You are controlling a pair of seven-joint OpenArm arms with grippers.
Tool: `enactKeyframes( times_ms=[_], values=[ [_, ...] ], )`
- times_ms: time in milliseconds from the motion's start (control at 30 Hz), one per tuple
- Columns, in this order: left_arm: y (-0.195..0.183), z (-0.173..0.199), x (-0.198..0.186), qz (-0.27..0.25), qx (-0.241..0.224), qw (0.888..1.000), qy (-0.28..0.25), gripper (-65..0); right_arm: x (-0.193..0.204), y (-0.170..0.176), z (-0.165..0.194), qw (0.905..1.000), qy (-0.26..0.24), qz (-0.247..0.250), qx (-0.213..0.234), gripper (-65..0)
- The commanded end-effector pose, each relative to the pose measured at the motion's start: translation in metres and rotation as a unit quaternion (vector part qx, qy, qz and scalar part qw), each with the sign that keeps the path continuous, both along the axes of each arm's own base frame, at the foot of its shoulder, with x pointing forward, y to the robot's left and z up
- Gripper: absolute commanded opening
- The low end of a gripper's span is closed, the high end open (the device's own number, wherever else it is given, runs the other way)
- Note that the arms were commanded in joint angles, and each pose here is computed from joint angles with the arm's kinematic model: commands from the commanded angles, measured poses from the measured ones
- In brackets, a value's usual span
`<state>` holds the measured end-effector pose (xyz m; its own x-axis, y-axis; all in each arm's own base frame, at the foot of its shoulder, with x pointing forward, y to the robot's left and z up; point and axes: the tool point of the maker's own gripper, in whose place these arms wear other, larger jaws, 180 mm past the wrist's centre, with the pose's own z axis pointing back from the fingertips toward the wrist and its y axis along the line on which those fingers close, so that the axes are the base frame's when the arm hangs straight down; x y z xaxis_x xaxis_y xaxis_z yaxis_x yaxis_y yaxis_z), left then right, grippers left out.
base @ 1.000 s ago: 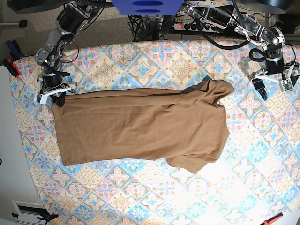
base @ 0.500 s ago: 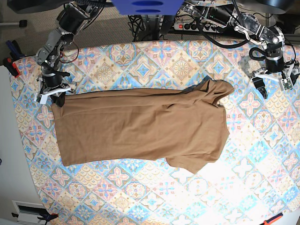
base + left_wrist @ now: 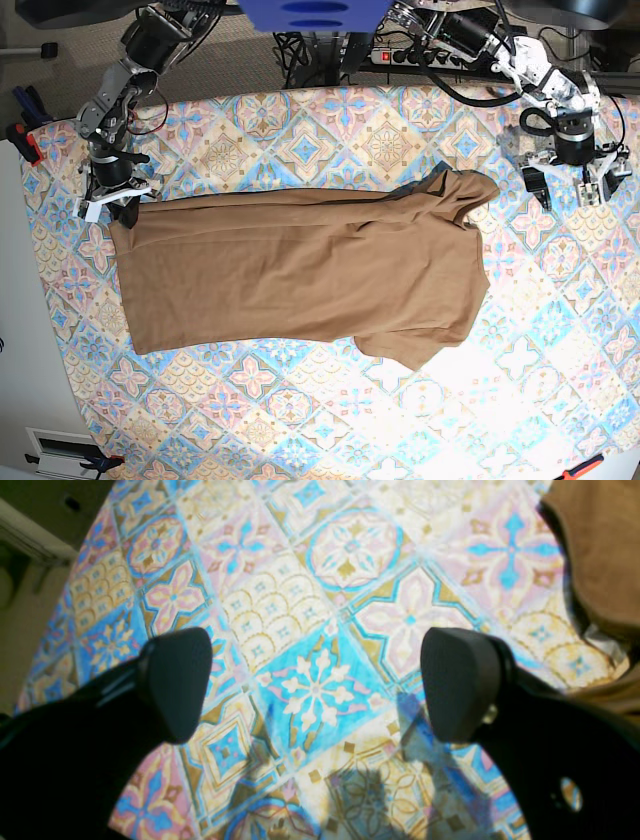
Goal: Layout the t-shirt on the table in an organized manner, then fold the t-shirt properly
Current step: 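Move the left gripper away from the shirt and hover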
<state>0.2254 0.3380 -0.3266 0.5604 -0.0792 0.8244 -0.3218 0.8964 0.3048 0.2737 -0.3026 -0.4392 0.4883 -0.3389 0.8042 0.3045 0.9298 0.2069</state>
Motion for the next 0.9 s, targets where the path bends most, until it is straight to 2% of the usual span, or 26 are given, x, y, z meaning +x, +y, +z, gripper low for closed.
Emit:
enactKeyframes(
  times_ms=[0,267,533,767,800,867],
  values=[
    [0.000,0.011,0.005,0.000,0.011,1.000,-0.020,0.0,-0.026,-0.016,-0.021,0.9964,0.080,-0.017,-0.023,-65.0],
    [0.002,0.007,0.001,0.002,0.018,1.000,-0.001,0.0,-0.026,-0.016,-0.021,0.9963,0.081,-0.017,-0.023,-65.0],
    [-0.010,-0.007,0.005,-0.031,0.050,0.996,0.062,0.0,-0.026,-0.017,-0.019,0.9964,0.079,-0.017,-0.025,-65.0],
    [-0.017,-0.028,0.003,-0.040,0.029,0.995,0.082,0.0,-0.040,-0.016,-0.027,0.9952,0.093,-0.016,-0.025,-65.0],
    [-0.018,-0.031,0.002,-0.041,0.025,0.995,0.085,-7.3,-0.041,-0.016,-0.028,0.9950,0.095,-0.016,-0.025,-65.0],
    [-0.020,-0.038,0.002,-0.042,0.016,0.995,0.089,-29.7,-0.041,-0.016,-0.028,0.9950,0.095,-0.016,-0.025,-65.0]
  ],
)
